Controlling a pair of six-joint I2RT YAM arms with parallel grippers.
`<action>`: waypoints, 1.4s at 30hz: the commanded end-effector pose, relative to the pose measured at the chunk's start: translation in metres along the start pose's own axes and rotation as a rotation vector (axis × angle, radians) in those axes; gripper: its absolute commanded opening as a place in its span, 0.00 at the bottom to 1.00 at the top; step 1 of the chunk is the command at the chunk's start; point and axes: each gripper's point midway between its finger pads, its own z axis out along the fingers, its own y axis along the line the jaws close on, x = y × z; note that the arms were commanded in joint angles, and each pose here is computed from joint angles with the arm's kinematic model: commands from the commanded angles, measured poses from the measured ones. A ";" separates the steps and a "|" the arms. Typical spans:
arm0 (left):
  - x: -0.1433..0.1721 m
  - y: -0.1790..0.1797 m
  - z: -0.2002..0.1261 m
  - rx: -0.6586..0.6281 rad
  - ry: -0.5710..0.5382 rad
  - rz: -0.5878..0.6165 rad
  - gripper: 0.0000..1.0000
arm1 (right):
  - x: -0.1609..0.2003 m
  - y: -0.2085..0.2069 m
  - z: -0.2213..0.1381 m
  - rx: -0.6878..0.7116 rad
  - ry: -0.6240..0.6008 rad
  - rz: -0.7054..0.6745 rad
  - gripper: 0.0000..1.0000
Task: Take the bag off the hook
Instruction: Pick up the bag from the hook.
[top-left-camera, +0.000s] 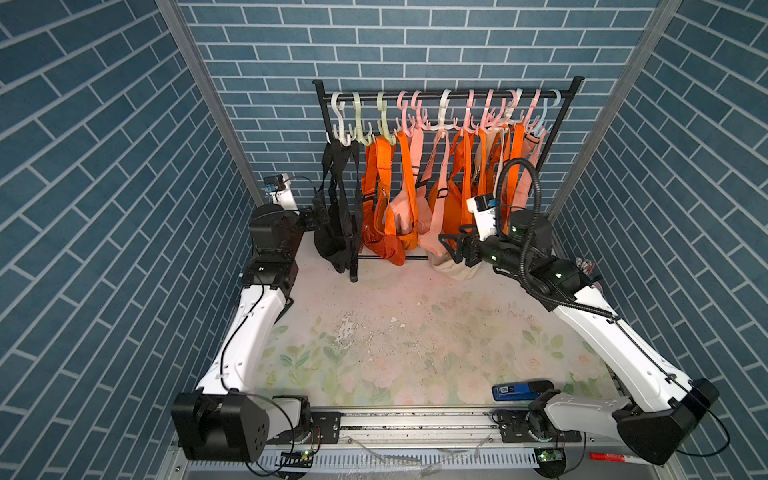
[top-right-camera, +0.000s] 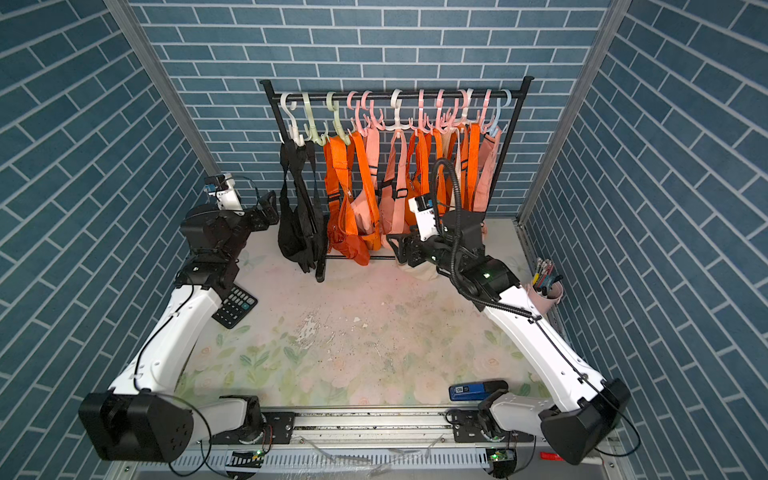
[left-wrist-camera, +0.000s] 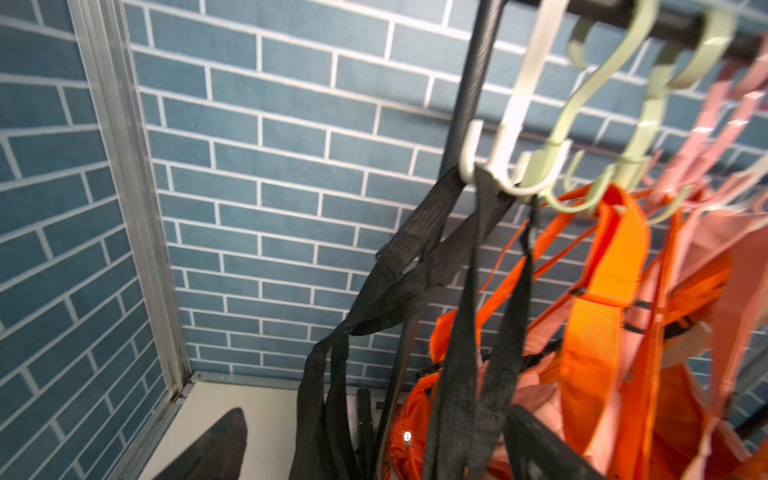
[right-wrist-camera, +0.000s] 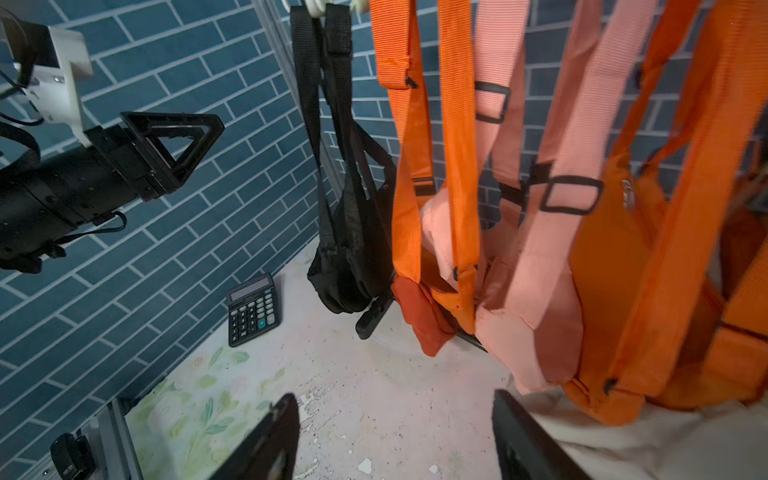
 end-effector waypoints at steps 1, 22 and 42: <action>0.020 -0.011 -0.021 0.066 0.097 -0.020 0.97 | -0.007 0.018 0.023 -0.027 0.018 -0.086 0.71; 0.073 0.008 -0.142 -0.030 0.173 -0.105 0.99 | -0.023 0.113 0.198 -0.243 0.084 -0.089 0.51; 0.096 0.004 -0.157 -0.011 0.206 -0.067 0.99 | 0.018 0.086 0.303 -0.160 -0.021 -0.027 0.51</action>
